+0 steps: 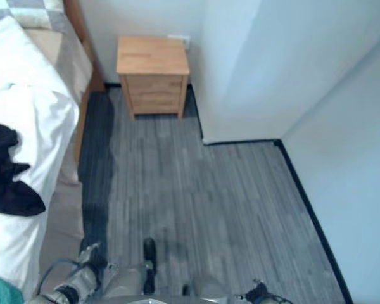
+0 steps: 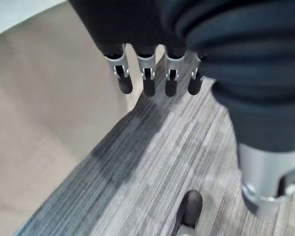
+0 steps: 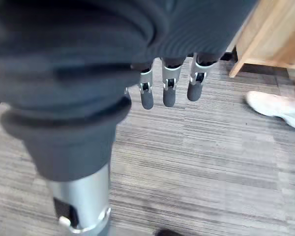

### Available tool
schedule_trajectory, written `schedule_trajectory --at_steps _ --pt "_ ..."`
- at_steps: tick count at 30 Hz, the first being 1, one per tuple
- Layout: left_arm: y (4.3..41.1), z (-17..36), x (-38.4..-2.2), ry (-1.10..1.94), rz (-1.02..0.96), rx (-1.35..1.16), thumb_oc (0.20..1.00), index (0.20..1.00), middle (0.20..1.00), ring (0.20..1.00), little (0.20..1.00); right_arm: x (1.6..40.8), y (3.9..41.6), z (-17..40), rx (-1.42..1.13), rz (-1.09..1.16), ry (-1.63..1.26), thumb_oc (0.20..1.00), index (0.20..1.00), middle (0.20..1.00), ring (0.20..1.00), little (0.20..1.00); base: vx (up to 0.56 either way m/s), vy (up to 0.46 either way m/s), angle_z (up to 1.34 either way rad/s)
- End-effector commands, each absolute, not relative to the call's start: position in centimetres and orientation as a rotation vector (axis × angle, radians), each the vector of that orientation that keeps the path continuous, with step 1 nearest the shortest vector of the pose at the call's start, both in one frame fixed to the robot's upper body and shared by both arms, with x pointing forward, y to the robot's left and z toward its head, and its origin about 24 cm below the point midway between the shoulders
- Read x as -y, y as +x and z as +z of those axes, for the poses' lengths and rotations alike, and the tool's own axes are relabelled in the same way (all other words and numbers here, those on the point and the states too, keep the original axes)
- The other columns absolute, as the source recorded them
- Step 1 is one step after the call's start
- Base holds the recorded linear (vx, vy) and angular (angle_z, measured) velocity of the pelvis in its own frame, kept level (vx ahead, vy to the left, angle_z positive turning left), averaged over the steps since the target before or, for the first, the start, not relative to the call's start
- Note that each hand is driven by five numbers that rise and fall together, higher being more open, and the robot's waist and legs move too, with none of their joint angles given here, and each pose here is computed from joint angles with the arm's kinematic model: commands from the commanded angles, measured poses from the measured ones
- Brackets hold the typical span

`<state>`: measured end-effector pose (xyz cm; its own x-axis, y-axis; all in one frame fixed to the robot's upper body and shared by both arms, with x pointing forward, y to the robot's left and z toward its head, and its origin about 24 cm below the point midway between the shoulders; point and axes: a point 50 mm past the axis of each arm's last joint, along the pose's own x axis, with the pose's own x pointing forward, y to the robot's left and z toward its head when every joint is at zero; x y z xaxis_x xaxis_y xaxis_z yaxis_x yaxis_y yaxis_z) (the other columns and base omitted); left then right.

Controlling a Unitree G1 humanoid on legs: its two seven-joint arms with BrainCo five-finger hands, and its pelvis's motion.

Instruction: Tidy up the quilt and then pick up the clothes from the bed and put them into the laundry hamper.

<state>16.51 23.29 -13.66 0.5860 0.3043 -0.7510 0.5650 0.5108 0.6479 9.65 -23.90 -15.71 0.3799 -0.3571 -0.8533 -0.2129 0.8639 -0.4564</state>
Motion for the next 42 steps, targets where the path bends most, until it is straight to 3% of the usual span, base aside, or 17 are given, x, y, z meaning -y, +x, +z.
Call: schedule_trajectory --at_steps 1,4,10,13,23,29,36,42 --pt "18.1 -12.7 -23.7 1.090 -0.137 -0.911 1.000 1.000 1.000 1.000 1.000 24.8 13.3 -14.3 -1.079 -0.176 -0.527 1.000 1.000 1.000 1.000 1.000 0.71 -0.104 0.23" --pt "18.8 -12.3 -24.0 1.105 -0.125 -0.891 1.000 1.000 1.000 1.000 1.000 24.8 13.7 -14.2 -1.067 -0.220 -0.482 1.000 1.000 1.000 1.000 1.000 0.66 -0.173 0.37" --pt "15.6 -13.8 -24.1 1.012 -0.093 -1.004 1.000 1.000 1.000 1.000 1.000 25.7 13.3 -14.1 -1.099 -0.212 -0.556 1.000 1.000 1.000 1.000 1.000 0.50 -0.278 0.64" --pt "16.1 -13.8 -23.3 0.975 -0.071 -0.981 1.000 1.000 1.000 1.000 1.000 26.4 15.0 -13.4 -1.062 -0.194 -0.623 1.000 1.000 1.000 1.000 1.000 0.37 -0.214 0.67" --pt "13.9 -14.7 -22.7 0.947 -0.119 -1.045 1.000 1.000 1.000 1.000 1.000 25.9 15.0 -13.0 -0.987 -0.149 -0.658 1.000 1.000 1.000 1.000 1.000 0.48 0.049 0.53" --pt "14.8 -14.0 -24.0 0.962 -0.040 -1.009 1.000 1.000 1.000 1.000 1.000 25.1 19.8 -8.8 -0.661 -0.119 -0.739 1.000 1.000 1.000 1.000 1.000 0.16 -0.144 1.90" --pt "14.2 -14.0 -25.4 0.999 -0.039 -1.044 1.000 1.000 1.000 1.000 1.000 28.1 22.8 -2.8 -0.392 -0.236 -0.877 1.000 1.000 1.000 1.000 1.000 0.19 -0.242 1.96" --pt "11.7 -14.6 -26.0 1.025 -0.067 -1.097 1.000 1.000 1.000 1.000 1.000 27.7 30.5 11.5 0.182 -0.313 -1.146 1.000 1.000 1.000 1.000 1.000 0.04 -0.198 0.83"
